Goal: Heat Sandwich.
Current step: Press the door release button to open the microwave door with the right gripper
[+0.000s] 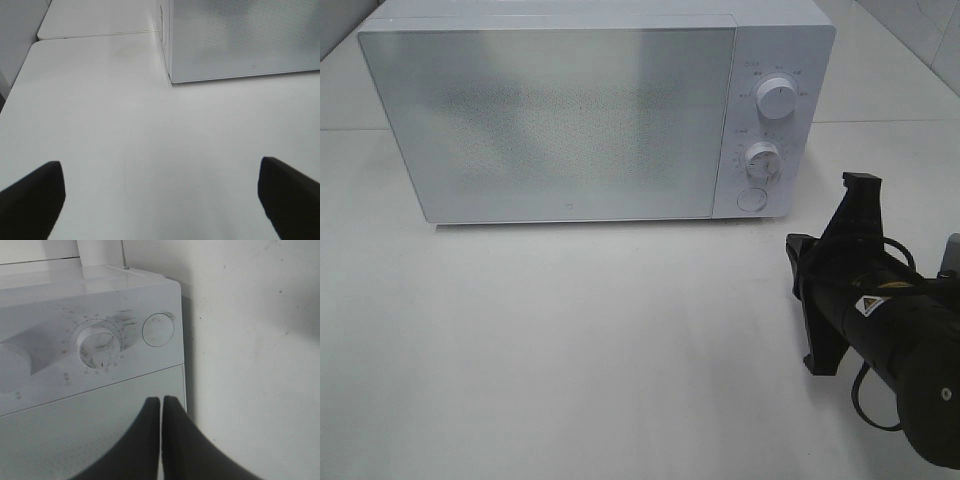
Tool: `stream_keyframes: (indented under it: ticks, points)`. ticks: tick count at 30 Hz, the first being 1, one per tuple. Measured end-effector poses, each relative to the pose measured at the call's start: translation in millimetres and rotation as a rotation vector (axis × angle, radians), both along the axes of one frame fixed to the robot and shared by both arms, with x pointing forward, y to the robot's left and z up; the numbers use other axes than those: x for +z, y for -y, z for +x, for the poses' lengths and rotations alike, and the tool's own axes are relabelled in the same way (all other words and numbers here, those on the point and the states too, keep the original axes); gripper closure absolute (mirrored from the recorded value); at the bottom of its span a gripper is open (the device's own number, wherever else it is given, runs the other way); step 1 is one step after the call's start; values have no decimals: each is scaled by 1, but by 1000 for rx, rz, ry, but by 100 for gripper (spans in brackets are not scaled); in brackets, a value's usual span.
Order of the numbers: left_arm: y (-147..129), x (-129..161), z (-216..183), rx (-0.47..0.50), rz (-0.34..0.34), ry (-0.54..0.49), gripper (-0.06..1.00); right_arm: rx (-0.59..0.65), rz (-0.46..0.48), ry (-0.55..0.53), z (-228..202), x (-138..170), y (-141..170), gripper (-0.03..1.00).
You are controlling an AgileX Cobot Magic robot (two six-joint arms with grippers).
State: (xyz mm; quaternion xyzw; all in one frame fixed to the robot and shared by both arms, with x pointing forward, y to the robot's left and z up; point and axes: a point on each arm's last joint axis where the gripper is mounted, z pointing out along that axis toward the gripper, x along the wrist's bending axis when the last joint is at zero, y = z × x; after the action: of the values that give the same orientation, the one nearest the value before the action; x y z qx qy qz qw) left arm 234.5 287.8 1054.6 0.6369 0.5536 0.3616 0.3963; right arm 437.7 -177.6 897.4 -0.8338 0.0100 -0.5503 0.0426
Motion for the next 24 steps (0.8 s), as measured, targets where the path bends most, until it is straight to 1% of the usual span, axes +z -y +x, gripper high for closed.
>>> stream_keyframes:
  ticks: [2, 8, 11, 20, 24]
  points:
    - [0, 0, 0, 0, 0, 0, -4, 11, -4, -4, 1, 0, 1, 95]
    - [0, 0, 0, 0, 0, 0, -4, 35, -15, -38, 5, -3, 4, 95]
    - [0, 0, 0, 0, 0, 0, -4, 55, -22, -72, 14, -4, 6, 95]
    - [0, 0, 0, 0, 0, 0, -4, 87, -59, -72, 43, 4, 12, 95]
    - [0, 0, 0, 0, 0, 0, -4, 100, -80, -75, 56, 0, 12, 95]
